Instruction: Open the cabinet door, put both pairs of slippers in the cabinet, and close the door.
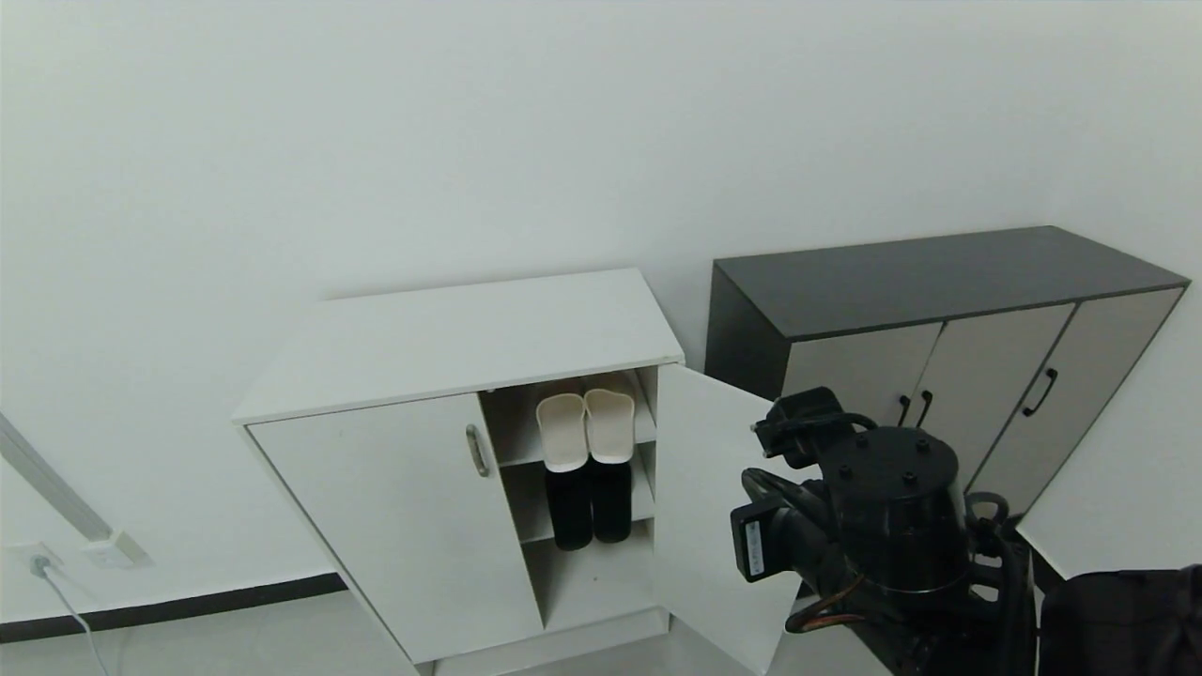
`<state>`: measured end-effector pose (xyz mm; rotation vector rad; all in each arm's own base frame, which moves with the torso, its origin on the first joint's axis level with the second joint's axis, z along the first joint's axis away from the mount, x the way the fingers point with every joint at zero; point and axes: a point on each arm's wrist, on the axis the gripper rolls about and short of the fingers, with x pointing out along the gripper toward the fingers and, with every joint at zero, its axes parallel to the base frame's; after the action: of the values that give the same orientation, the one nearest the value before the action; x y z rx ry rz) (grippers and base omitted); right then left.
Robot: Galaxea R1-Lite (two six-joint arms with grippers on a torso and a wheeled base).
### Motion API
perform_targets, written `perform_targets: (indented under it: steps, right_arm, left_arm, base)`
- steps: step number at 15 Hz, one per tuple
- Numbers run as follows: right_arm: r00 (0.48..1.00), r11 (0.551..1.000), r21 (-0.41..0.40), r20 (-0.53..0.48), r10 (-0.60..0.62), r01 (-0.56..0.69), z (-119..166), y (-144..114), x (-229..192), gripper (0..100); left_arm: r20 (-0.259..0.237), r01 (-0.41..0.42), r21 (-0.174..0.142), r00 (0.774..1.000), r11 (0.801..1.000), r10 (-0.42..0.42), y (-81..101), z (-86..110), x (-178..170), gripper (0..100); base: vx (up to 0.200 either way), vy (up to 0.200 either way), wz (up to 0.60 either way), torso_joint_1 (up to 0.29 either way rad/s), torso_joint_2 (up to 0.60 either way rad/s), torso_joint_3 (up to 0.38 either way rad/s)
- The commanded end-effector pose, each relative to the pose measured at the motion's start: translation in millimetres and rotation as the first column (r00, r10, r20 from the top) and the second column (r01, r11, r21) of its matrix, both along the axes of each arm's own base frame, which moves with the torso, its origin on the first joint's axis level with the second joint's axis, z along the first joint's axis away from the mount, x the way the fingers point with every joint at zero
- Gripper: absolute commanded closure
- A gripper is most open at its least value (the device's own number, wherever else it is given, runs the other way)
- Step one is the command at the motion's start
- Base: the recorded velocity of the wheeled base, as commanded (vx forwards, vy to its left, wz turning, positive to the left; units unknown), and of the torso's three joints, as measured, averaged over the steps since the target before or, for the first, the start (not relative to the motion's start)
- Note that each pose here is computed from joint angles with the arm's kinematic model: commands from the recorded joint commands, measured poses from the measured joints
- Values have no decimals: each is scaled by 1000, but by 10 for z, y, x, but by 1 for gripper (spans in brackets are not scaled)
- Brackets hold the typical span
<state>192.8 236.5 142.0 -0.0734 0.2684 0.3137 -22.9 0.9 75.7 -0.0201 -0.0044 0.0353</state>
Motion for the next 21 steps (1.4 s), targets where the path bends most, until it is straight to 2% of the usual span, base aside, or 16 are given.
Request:
perform_targets:
  steps: [1,3,6,8,11,15,21]
  right_arm:
    - [1000,1000,-1,0,0,0,-2,-2,-2,100]
    - [1000,1000,-10,1,1,-1,-6,-7,0,100]
    - [1000,1000,-14,5,-7,7,0,-17,28,100]
    - [1000,1000,-14,15,-25,26,29,-56,92,100]
    - [991,991,-29,32,-129,130,35,-164,518,100]
    - [973,975,-1,53,-224,224,123,-482,1328,100]
    - [969,970,9,30,-244,244,0,-573,1961,100]
  left_arm:
    - [-1,0,0,1000,1000,0,0,1,1,100]
    - [-1,0,0,1000,1000,0,0,1,1,100]
    - [-1,0,-1,1000,1000,0,0,1,1,100]
    - [-1,0,-1,1000,1000,0,0,1,1,100]
    - [-1,2,-1,1000,1000,-2,0,1,1,100]
    - [-1,2,-1,1000,1000,-2,0,1,1,100]
    - [-1,2,-1,1000,1000,-2,0,1,1,100]
  base:
    - [0,0,0,0,0,0]
    - [0,0,0,0,0,0]
    - [-200,0,0,4,5,5]
    - [0,0,0,0,0,0]
    - [0,0,0,0,0,0]
    - [0,0,0,0,0,0]
    - [0,0,0,0,0,0]
